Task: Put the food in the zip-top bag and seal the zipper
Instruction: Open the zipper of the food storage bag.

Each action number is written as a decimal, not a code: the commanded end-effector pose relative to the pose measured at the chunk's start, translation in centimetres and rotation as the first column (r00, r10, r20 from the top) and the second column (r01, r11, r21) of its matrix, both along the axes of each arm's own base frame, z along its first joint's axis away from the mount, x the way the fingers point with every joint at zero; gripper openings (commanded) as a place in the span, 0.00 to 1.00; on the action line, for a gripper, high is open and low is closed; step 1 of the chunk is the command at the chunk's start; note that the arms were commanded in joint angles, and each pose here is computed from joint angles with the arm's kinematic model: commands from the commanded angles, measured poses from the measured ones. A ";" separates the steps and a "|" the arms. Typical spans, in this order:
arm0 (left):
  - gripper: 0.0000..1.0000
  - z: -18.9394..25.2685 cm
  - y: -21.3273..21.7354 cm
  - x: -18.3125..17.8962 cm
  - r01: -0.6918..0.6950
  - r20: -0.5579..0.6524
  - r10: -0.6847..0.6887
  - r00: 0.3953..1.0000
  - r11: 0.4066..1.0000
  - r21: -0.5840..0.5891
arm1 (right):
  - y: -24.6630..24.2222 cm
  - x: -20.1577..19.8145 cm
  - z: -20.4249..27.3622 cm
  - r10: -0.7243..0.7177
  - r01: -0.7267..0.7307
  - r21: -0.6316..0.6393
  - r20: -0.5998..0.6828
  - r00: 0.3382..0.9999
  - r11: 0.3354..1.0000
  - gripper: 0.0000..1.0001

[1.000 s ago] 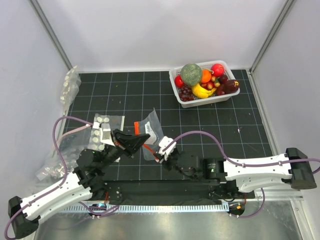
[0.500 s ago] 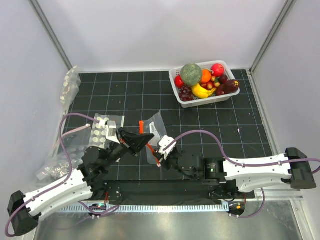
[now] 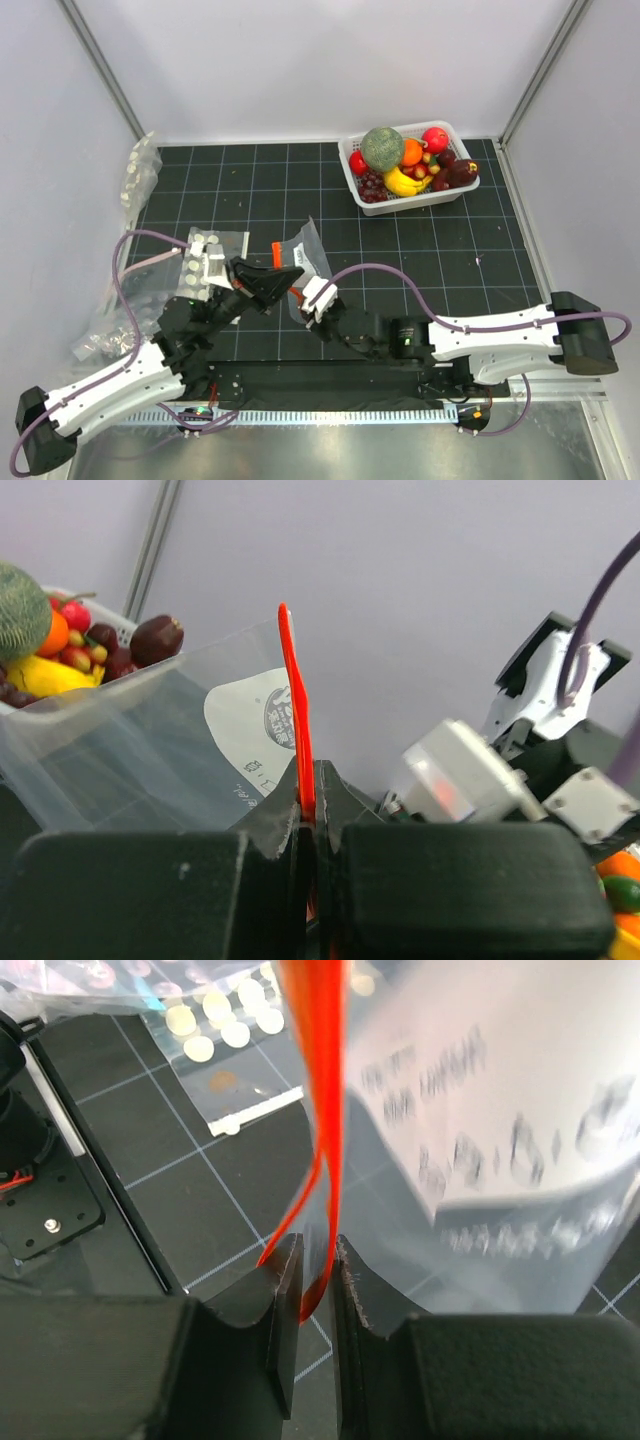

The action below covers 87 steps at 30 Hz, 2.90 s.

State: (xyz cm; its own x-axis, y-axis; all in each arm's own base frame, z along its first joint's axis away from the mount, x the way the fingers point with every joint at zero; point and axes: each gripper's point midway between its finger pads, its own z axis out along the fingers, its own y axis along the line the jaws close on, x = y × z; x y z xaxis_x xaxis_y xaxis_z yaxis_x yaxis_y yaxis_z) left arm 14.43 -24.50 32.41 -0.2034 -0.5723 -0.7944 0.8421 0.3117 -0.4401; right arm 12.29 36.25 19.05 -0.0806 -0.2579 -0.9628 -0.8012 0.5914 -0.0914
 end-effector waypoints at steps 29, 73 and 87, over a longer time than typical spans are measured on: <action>0.76 -1.3 -2.0 1.7 -0.019 -0.006 0.020 1.000 0.991 0.136 | -7.7 5.3 6.0 -0.353 0.370 0.300 -0.113 0.929 0.879 0.01; 0.06 -9.5 -8.1 5.8 -0.198 0.041 0.222 0.974 0.753 0.627 | -9.4 6.1 6.1 -0.425 0.458 0.326 -0.172 0.889 0.827 0.01; 0.08 -6.0 -0.2 7.7 -0.454 0.096 0.506 0.857 0.653 0.606 | -11.8 6.6 6.7 -0.497 0.517 0.330 -0.150 0.855 0.790 0.01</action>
State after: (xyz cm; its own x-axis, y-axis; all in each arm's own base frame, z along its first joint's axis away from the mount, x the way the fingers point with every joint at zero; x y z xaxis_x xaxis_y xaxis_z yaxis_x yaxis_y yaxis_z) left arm 21.64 -26.31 23.88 -0.1573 0.0128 -0.9875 0.5304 0.8445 -0.0736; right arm 18.98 24.20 23.20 -0.1847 0.0926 -0.9784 -0.3640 0.9183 0.1556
